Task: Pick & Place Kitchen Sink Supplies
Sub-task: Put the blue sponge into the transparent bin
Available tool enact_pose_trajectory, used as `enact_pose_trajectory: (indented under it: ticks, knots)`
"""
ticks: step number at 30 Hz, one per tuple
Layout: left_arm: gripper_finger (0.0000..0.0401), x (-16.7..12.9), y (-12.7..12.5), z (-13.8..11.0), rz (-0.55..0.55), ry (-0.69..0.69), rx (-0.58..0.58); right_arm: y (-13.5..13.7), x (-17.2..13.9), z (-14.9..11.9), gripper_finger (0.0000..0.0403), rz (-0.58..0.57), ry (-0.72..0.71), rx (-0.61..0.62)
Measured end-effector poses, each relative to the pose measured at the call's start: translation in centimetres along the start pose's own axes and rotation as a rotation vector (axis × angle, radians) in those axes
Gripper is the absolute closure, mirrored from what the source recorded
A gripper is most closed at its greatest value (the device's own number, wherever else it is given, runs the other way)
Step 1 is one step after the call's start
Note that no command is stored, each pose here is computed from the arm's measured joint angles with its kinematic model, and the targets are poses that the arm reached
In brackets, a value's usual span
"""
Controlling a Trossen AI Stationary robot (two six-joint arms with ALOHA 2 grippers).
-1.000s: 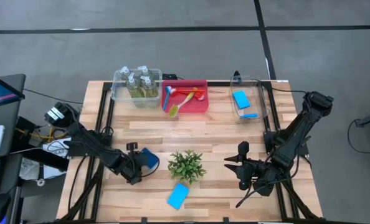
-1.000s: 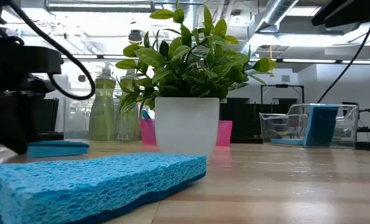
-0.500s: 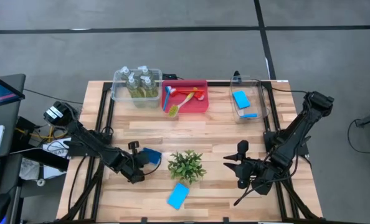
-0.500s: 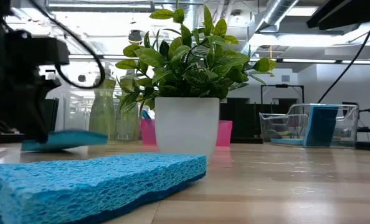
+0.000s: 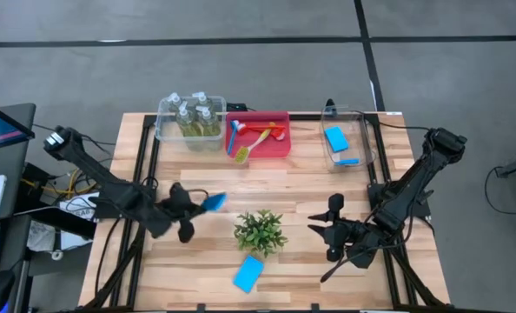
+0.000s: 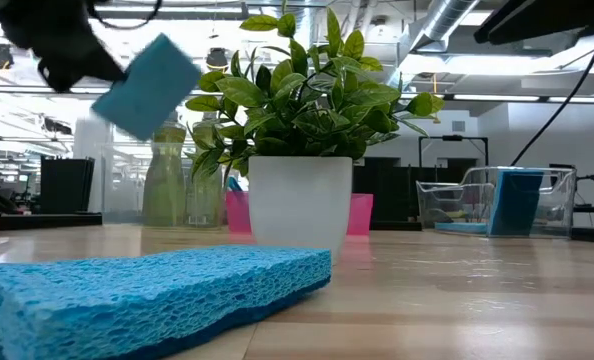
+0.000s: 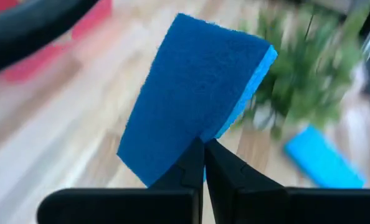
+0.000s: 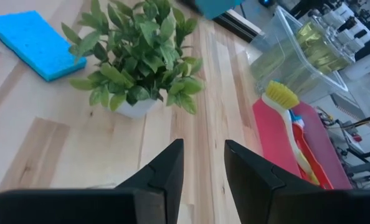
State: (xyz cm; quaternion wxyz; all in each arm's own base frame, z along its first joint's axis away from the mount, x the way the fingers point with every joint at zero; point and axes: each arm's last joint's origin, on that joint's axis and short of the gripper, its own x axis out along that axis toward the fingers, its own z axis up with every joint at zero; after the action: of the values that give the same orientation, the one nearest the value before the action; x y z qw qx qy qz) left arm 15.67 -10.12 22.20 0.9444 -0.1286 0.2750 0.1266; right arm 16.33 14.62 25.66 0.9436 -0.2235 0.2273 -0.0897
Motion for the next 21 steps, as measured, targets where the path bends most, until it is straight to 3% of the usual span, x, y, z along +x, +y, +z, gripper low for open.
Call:
enact_pose_trajectory:
  ticks: [3, 10, 17, 21]
  knots:
    - [0.0393, -1.4, 0.8, 1.2, 0.013, -0.115, -0.009, 0.0, 0.0, 0.2, 0.0294, 0.002, -0.014, 0.000]
    - [0.0393, -3.0, 1.0, 3.9, 0.043, -0.355, 0.095, -0.1, 0.3, 0.9, 0.0294, -0.007, -0.053, -0.031]
    - [0.0393, -2.8, 0.0, 7.0, -0.092, -0.542, 0.234, -1.3, 1.5, 2.6, 0.0294, -0.060, -0.127, -0.071]
    - [0.0394, -2.2, 0.3, 8.7, -0.156, -0.645, 0.293, -2.1, 2.5, 3.8, 0.0294, 0.043, -0.215, -0.111]
